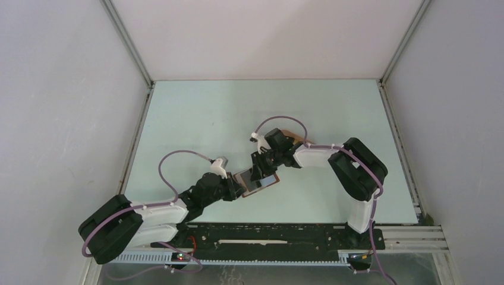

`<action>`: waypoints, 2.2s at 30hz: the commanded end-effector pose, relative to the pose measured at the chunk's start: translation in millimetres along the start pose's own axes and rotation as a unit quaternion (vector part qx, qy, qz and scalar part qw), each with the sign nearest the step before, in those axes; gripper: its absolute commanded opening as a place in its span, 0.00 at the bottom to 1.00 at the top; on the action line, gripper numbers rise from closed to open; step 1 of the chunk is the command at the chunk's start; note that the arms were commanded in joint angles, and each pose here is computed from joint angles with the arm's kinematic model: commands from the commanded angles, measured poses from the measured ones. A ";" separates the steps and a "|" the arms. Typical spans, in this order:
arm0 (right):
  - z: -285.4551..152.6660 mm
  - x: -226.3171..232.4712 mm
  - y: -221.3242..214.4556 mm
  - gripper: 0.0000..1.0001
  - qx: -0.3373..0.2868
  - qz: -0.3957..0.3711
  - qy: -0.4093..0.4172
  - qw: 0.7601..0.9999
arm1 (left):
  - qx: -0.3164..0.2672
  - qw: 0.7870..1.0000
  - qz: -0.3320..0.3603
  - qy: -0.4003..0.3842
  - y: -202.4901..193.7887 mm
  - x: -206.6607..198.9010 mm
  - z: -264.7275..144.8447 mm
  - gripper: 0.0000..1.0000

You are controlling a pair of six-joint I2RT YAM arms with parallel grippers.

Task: Put the credit cards into the card holder
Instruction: Insert the credit card into the card holder.

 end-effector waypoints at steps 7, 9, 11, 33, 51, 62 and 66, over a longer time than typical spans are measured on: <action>2.1 40.5 6.8 0.41 0.023 -0.089 -0.007 0.996 | -0.012 1.000 -0.001 -0.012 1.9 -2.7 -5.6 0.18; 2.4 45.3 6.4 0.41 0.027 -0.087 0.010 0.996 | -0.014 1.000 -0.001 -0.014 2.3 -3.3 -7.5 0.18; 0.6 51.3 7.6 0.41 0.030 -0.074 0.054 0.995 | -0.014 1.000 0.000 -0.014 1.9 -2.8 -9.2 0.17; -1.1 16.9 18.9 0.13 0.040 -0.087 -0.010 0.995 | -0.057 0.996 -0.013 0.072 6.9 14.0 -34.6 0.16; 22.1 29.5 5.0 0.07 0.091 -0.133 -0.026 0.987 | -0.006 0.990 -0.021 0.136 -6.3 28.5 -30.2 0.00; 20.5 53.3 8.6 0.07 0.091 -0.176 -0.025 0.980 | 0.002 0.992 -0.013 0.123 -6.5 25.8 -19.9 0.00; -4.2 44.8 26.8 0.07 0.059 -0.205 -0.060 0.975 | -0.007 0.992 0.002 0.127 -0.3 22.8 -19.0 0.00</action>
Point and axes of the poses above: each gripper's point midway between its finger pads, its own z axis out along the fingers, its own x axis along the line the jaws close on, y = z × x, the point moved 9 cm from there along -z, back along the fingers, and after that the axes turned 5 degrees about -z, right-handed, at the moved point
